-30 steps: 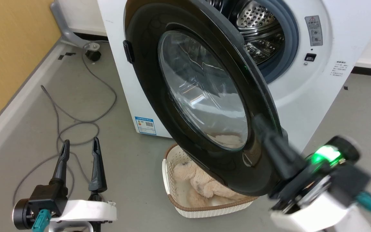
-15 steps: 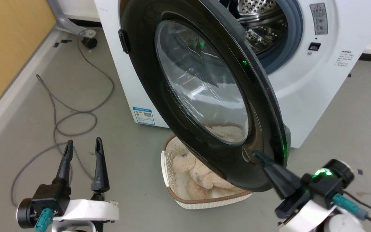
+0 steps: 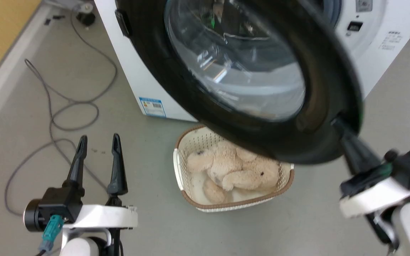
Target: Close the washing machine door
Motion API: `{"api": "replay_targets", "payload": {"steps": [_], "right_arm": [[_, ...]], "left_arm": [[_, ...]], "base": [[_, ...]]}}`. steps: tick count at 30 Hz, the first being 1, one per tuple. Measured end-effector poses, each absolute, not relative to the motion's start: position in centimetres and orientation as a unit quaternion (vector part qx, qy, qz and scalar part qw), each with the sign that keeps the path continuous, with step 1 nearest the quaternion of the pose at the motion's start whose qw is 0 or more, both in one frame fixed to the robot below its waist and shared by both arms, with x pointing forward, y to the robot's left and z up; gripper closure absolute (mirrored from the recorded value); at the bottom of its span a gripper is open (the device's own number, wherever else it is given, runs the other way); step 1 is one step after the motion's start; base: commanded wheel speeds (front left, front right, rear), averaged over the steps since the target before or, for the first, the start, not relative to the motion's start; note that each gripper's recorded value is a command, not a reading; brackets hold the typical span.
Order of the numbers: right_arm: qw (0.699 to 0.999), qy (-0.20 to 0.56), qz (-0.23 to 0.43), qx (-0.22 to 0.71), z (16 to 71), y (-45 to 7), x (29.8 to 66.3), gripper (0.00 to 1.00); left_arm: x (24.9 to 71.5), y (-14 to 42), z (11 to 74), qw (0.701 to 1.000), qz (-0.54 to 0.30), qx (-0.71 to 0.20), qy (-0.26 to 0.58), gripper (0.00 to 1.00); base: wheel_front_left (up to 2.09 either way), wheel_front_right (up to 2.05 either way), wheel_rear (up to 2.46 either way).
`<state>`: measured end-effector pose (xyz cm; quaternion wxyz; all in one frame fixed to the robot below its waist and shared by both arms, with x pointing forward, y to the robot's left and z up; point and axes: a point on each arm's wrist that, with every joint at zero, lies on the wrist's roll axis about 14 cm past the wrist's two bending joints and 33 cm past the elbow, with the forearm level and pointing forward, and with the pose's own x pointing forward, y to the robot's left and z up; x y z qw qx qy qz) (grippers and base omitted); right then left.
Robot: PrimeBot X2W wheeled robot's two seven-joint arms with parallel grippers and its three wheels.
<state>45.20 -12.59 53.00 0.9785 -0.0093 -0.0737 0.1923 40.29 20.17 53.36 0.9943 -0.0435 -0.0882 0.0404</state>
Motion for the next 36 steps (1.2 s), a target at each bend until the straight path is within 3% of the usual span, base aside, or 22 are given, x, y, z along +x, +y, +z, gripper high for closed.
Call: {"api": "replay_targets", "payload": {"steps": [10, 20, 29, 36], "right_arm": [[0.992, -0.067, 0.108, -0.008, 52.0, -17.3, 52.6, 1.00], [0.996, -0.049, 0.069, -0.023, 50.0, -19.8, 58.3, 1.00], [0.997, -0.038, 0.053, -0.034, 49.6, -20.4, 61.5, 1.00], [0.998, -0.034, 0.036, -0.034, 49.6, -21.1, 61.9, 1.00]], "left_arm": [[43.4, 19.4, 51.0, 0.997, 0.028, -0.044, -0.064, 0.00], [45.8, 19.0, 49.0, 0.998, 0.021, -0.047, -0.047, 0.00], [46.0, 19.5, 47.9, 0.998, 0.031, -0.046, -0.035, 0.00], [46.1, 19.7, 48.2, 0.998, 0.033, -0.046, -0.038, 0.00]], "base": [[0.00, 0.00, 0.00], [0.00, 0.00, 0.00], [0.00, 0.00, 0.00], [0.00, 0.00, 0.00]]}}
